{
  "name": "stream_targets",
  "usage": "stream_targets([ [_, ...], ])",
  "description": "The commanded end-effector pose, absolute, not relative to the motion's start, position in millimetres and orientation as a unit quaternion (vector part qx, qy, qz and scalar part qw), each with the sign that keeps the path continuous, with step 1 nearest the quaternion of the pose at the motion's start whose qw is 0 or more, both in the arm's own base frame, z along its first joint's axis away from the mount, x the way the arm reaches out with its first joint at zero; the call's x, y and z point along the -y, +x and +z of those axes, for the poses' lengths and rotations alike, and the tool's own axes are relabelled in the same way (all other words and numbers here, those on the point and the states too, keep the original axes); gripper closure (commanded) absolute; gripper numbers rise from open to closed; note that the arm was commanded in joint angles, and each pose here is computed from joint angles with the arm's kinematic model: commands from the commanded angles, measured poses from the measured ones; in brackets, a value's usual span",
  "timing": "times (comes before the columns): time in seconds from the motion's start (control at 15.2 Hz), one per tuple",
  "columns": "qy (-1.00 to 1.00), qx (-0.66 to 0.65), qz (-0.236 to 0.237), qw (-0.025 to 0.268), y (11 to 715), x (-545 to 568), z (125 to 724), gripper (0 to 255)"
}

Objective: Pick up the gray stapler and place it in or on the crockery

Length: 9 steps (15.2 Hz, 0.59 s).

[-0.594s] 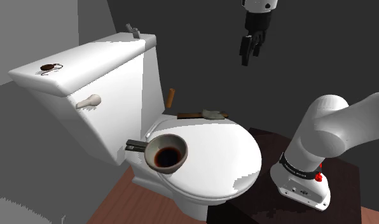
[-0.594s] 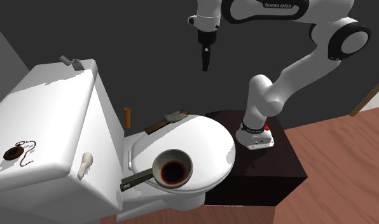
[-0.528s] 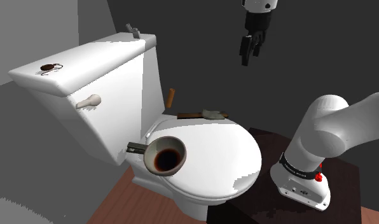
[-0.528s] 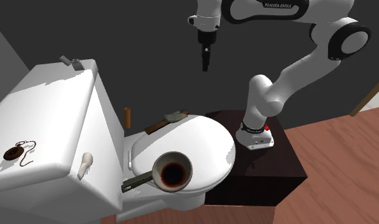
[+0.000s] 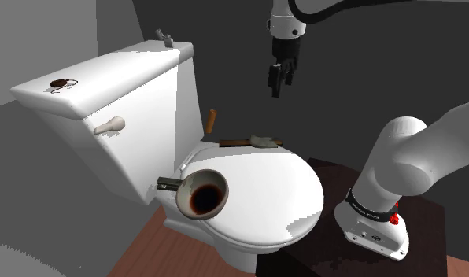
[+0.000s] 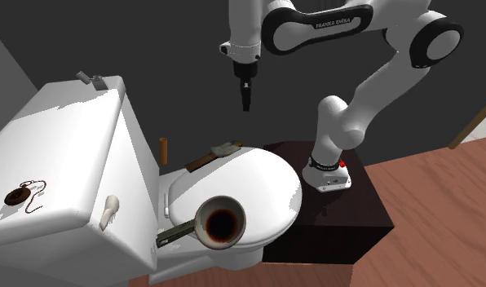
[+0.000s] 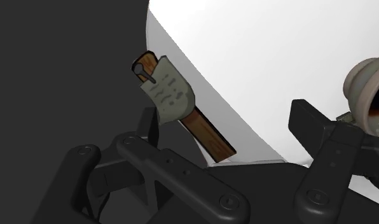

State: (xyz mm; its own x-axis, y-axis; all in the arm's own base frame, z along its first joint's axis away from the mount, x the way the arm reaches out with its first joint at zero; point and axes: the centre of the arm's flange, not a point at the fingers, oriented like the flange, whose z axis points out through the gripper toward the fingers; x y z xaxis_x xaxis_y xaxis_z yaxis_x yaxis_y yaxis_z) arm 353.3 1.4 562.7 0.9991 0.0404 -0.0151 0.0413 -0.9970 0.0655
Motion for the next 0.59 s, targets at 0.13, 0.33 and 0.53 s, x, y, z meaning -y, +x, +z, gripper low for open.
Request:
stream_targets([
  [0.13,0.998,-0.046,-0.009,0.029,386,-30,533,0],
  [0.33,0.997,-0.065,-0.010,0.027,410,-53,512,0],
  [0.53,0.996,-0.084,-0.012,0.024,432,-77,490,0],
])
